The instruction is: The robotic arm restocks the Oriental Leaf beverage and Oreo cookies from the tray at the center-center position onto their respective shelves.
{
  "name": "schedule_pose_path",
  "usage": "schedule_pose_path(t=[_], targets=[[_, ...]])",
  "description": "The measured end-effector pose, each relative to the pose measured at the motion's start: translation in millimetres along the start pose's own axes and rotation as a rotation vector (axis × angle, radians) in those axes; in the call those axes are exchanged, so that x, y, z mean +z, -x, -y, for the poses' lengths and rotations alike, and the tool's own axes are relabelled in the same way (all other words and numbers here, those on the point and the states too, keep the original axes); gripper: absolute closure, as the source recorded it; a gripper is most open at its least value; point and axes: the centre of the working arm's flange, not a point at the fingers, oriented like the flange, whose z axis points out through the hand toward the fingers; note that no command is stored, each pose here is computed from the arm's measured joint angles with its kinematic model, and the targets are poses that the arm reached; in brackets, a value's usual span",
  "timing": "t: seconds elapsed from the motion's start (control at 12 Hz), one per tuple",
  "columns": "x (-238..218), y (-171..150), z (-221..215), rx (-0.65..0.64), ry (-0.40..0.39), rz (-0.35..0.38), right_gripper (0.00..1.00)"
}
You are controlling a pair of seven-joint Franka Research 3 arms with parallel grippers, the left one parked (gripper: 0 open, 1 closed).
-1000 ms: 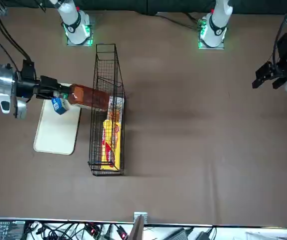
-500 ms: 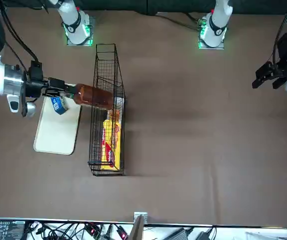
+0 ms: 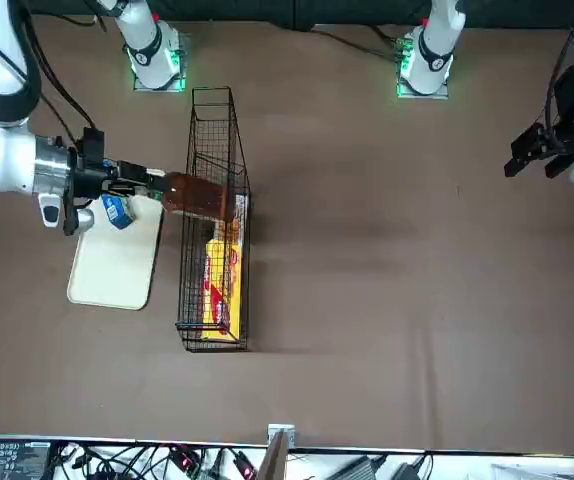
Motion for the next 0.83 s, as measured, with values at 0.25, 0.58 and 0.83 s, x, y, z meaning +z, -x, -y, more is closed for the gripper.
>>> schedule_pose_path(t=[0.25, 0.58, 0.83], targets=[[10.8, 1.7, -1.7, 0.005, 0.015, -0.035, 0.41], [27.1, 9.8, 2.7, -0.001, 0.028, -0.041, 0.41], [33.2, 10.7, 5.1, -0.005, 0.031, -0.035, 0.41]])
